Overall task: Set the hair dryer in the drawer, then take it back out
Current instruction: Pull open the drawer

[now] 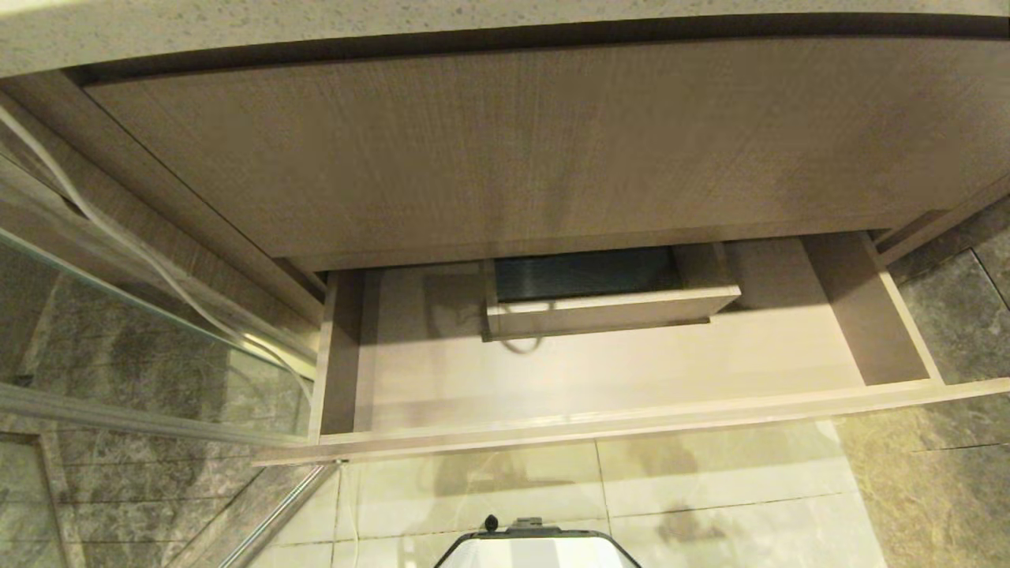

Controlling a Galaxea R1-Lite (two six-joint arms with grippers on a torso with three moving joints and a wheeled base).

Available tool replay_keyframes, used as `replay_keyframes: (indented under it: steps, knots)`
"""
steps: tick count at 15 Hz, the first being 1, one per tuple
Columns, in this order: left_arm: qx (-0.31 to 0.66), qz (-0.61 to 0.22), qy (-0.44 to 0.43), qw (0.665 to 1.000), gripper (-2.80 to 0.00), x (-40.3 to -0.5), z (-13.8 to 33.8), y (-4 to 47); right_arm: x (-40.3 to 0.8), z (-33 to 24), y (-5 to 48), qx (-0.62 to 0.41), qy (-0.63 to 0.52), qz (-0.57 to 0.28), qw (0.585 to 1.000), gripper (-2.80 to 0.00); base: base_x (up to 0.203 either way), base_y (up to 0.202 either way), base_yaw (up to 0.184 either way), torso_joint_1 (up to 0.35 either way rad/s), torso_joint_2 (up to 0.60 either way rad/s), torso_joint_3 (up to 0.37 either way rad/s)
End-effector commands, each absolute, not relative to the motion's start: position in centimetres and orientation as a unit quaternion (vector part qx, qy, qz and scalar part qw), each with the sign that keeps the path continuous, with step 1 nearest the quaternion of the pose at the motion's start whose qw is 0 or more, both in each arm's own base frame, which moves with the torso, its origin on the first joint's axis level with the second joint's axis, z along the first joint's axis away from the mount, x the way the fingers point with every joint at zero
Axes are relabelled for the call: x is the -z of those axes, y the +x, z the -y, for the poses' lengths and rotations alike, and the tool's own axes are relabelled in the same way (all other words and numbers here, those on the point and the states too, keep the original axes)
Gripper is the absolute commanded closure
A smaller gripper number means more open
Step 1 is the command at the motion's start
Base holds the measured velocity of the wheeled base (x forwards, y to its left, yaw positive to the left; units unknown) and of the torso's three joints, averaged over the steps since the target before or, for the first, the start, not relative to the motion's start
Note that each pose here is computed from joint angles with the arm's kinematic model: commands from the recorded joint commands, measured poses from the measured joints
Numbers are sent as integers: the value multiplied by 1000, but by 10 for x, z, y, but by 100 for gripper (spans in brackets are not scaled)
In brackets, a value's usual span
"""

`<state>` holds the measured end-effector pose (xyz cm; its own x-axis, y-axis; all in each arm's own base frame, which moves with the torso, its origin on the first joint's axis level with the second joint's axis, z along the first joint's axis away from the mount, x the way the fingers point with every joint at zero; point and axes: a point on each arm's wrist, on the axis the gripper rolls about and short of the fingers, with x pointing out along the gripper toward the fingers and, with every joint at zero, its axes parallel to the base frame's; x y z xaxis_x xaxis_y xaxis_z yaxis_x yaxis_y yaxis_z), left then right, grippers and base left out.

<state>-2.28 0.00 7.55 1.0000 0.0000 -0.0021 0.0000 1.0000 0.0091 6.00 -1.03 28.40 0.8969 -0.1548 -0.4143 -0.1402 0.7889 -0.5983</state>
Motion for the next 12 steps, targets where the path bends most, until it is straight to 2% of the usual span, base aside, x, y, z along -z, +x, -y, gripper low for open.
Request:
replay_keyframes:
  steps: [1, 5, 12]
  knots:
    - [0, 0, 5, 1000, 0, -76, 0, -23, -287, 10, 52, 29, -276, -215, 936, 0, 0, 0, 0, 0, 0, 0]
    - [0, -1, 5, 1000, 0, -75, 0, -23, -285, 10, 51, 62, -117, -223, 966, 0, 0, 0, 0, 0, 0, 0]
    - [0, 0, 5, 1000, 0, -76, 0, -23, -282, 8, 42, 55, -112, -224, 967, 0, 0, 0, 0, 0, 0, 0]
